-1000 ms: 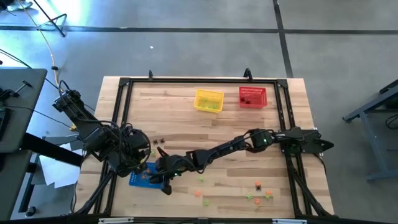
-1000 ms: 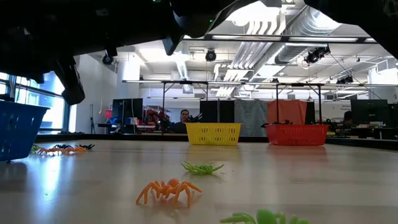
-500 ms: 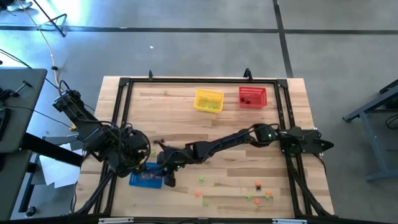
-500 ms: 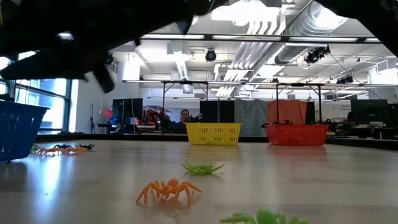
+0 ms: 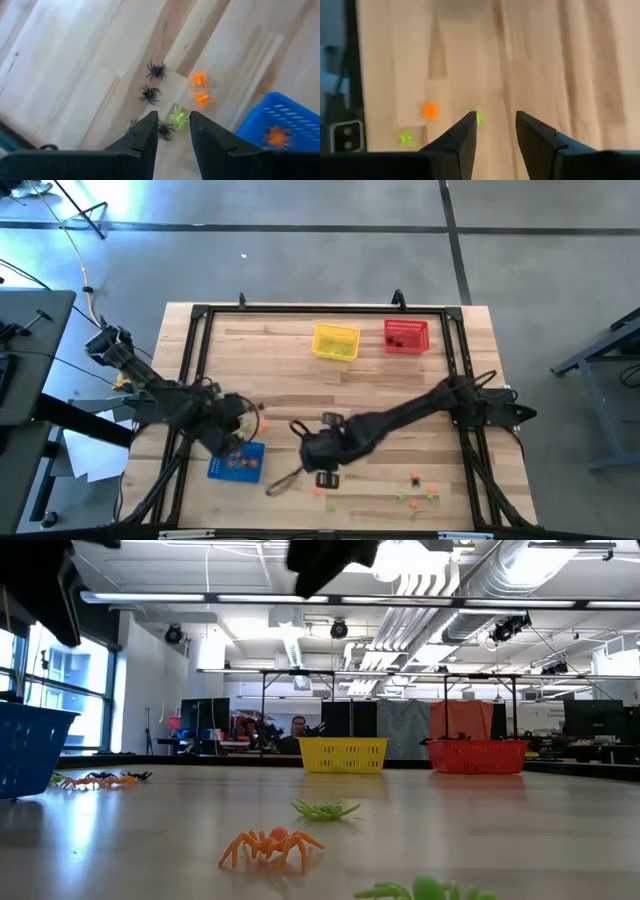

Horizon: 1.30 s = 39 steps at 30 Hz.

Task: Sort Halloween decoration
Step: Put the black spider toy into the red bin

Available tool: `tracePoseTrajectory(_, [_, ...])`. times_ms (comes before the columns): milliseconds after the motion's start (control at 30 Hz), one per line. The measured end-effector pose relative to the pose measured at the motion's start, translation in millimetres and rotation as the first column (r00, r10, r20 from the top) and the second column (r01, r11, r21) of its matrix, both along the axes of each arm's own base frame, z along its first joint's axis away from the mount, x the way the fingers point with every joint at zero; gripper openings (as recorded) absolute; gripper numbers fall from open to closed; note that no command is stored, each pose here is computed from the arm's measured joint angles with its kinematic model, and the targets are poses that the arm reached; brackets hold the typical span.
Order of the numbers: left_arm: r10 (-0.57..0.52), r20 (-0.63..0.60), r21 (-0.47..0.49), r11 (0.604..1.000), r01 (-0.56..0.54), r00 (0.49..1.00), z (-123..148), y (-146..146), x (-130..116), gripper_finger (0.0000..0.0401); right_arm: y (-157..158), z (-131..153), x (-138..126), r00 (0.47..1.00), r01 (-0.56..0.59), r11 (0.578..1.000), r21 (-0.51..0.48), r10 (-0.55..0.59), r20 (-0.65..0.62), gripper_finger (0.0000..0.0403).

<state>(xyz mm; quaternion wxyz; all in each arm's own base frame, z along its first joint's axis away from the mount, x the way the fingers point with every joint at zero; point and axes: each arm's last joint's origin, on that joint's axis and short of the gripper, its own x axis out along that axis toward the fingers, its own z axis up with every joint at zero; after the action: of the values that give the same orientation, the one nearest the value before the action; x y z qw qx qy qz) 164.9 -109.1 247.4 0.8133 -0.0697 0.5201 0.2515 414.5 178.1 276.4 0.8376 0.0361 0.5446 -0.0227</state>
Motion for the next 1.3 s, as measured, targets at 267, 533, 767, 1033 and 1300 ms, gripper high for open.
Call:
tracePoseTrajectory(267, [-0.111,-0.022,-0.088,0.990,0.109,0.994,-37,30,27,0.0099,35,-15,-29,0.995,0.090,0.994,-0.056,-0.092,-0.048,0.0133])
tracePoseTrajectory(533, [-0.109,-0.033,-0.135,0.985,0.104,0.993,-54,71,41,0.0099,20,-18,-40,0.985,0.164,0.981,-0.101,-0.168,-0.036,0.0133])
tracePoseTrajectory(767, [-0.106,-0.015,-0.251,0.963,0.099,0.994,-77,89,41,0.0099,2,-33,-43,0.986,0.165,0.985,-0.055,-0.166,-0.016,0.0133])
tracePoseTrajectory(1033, [-0.083,-0.042,-0.219,0.973,0.072,0.996,-88,105,35,0.0099,-17,-58,-51,0.986,0.158,0.976,0.150,-0.164,0.028,0.0133])
tracePoseTrajectory(1300, [-0.056,-0.028,-0.220,0.974,0.048,0.998,-89,113,38,0.0099,-20,-71,-54,0.987,0.146,0.963,0.227,-0.159,0.038,0.0133])
